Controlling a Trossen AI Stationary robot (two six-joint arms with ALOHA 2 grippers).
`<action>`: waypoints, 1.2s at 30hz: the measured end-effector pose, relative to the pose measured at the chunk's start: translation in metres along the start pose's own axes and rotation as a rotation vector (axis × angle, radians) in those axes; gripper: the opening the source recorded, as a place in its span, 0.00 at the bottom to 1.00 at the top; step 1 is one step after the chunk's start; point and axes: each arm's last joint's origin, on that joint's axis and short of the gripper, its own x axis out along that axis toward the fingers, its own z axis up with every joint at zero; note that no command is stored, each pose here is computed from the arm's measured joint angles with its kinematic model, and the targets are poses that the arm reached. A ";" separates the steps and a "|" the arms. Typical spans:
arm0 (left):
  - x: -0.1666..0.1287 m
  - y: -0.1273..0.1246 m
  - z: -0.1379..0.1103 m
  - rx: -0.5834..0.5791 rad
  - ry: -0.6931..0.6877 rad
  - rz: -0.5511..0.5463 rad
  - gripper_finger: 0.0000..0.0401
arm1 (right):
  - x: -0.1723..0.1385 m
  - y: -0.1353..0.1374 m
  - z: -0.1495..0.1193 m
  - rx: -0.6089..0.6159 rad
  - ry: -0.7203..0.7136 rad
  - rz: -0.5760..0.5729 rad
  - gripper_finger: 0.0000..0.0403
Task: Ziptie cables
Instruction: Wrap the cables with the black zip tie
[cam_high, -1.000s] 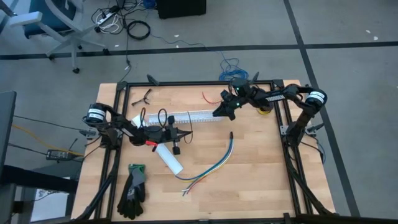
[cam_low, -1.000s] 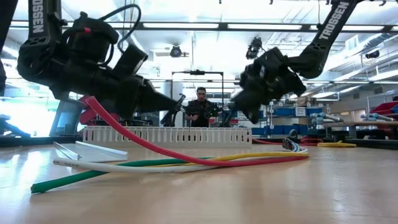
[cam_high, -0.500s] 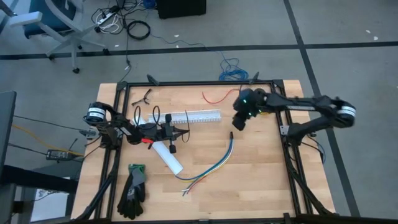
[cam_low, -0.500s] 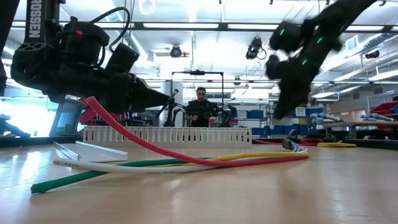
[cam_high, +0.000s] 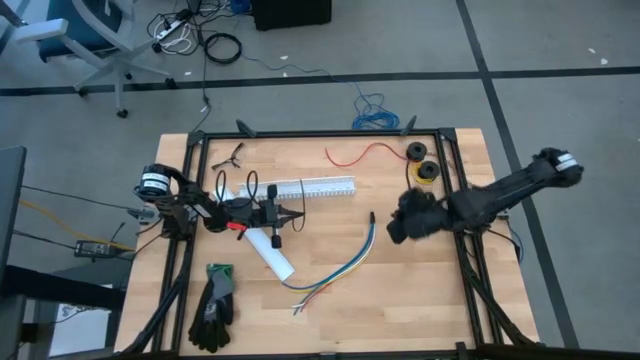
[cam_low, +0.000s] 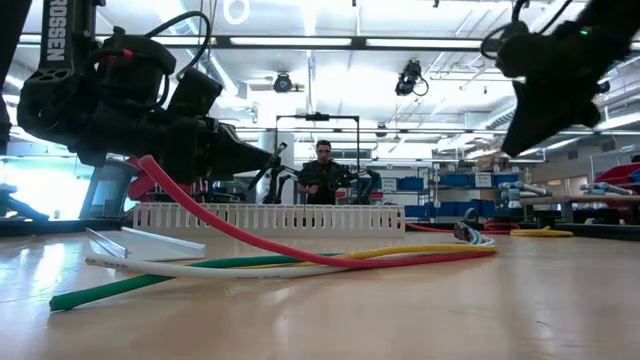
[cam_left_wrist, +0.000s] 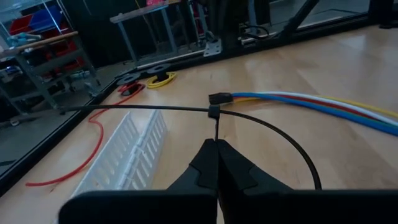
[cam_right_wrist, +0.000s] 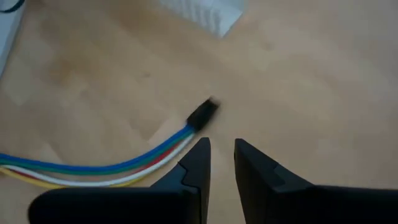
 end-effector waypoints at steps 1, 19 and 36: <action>0.000 0.000 0.000 0.000 -0.002 -0.008 0.00 | 0.003 0.004 -0.008 0.021 0.004 -0.005 0.14; -0.001 -0.004 -0.004 -0.057 0.020 -0.116 0.00 | 0.067 0.057 -0.035 0.155 -0.031 -0.239 0.07; -0.001 -0.008 -0.002 -0.022 -0.015 -0.243 0.01 | 0.103 0.056 -0.025 0.264 0.148 -0.218 0.37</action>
